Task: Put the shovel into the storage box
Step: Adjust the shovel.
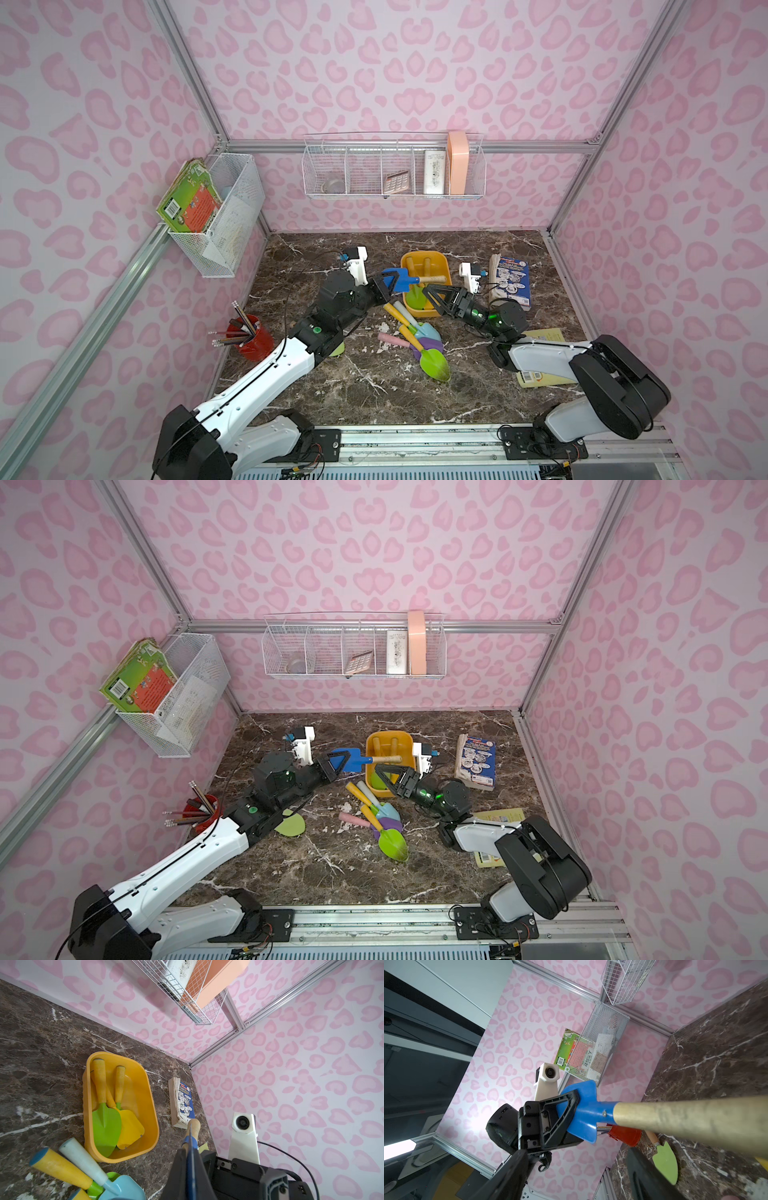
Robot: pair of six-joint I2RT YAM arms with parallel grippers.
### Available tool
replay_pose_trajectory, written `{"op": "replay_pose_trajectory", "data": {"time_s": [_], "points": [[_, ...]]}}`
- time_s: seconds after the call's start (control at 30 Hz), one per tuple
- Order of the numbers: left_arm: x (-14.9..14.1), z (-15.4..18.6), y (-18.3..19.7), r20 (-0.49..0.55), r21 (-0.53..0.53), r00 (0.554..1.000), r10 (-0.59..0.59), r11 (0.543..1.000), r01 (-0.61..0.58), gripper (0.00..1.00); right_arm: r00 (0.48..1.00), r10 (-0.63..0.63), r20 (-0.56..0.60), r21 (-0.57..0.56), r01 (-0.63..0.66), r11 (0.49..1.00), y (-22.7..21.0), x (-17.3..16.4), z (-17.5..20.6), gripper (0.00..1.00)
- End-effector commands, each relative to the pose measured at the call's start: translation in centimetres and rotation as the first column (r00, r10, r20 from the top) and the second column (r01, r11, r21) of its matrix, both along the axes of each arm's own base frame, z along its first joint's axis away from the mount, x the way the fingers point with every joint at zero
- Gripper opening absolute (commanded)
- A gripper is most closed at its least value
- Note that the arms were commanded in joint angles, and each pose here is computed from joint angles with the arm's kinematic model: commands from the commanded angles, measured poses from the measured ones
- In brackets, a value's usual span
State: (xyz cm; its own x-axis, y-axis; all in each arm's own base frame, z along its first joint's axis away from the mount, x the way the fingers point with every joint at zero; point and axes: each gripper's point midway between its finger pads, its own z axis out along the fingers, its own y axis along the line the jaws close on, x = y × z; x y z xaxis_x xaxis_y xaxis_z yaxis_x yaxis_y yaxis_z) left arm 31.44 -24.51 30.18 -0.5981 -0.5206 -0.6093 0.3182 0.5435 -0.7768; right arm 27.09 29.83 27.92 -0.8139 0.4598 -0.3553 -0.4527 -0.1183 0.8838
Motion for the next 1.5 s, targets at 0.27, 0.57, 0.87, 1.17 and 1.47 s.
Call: {"op": "replay_pose_trajectory", "data": {"time_s": [0.27,0.57,0.87,1.17,1.47], "points": [[-0.5,1.9,-1.4,0.104,-0.03,0.995,0.003,1.0,0.0,0.0,0.997,0.008,-0.079,0.121,0.001,0.993,0.2,1.3,1.1,0.65],[-0.9,0.4,-2.1,0.084,-0.014,0.996,-0.009,1.0,0.01,0.0,0.992,-0.029,-0.121,0.145,0.047,0.988,-0.2,2.5,1.0,0.4],[-1.7,-1.0,-3.6,0.064,0.007,0.996,-0.055,0.998,0.055,0.0,0.986,-0.056,-0.155,0.17,0.082,0.982,-1.0,3.7,0.6,0.32],[-1.8,-1.8,-3.4,0.054,0.011,0.998,-0.026,1.0,0.026,0.0,0.983,-0.066,-0.171,0.198,0.1,0.975,-1.2,4.4,0.9,0.18],[-2.5,-3.9,-1.8,-0.032,0.132,0.999,0.003,0.991,0.001,0.58,0.972,-0.126,-0.197,0.05,0.139,0.989,-3.0,6.5,-1.8,0.11]]}}
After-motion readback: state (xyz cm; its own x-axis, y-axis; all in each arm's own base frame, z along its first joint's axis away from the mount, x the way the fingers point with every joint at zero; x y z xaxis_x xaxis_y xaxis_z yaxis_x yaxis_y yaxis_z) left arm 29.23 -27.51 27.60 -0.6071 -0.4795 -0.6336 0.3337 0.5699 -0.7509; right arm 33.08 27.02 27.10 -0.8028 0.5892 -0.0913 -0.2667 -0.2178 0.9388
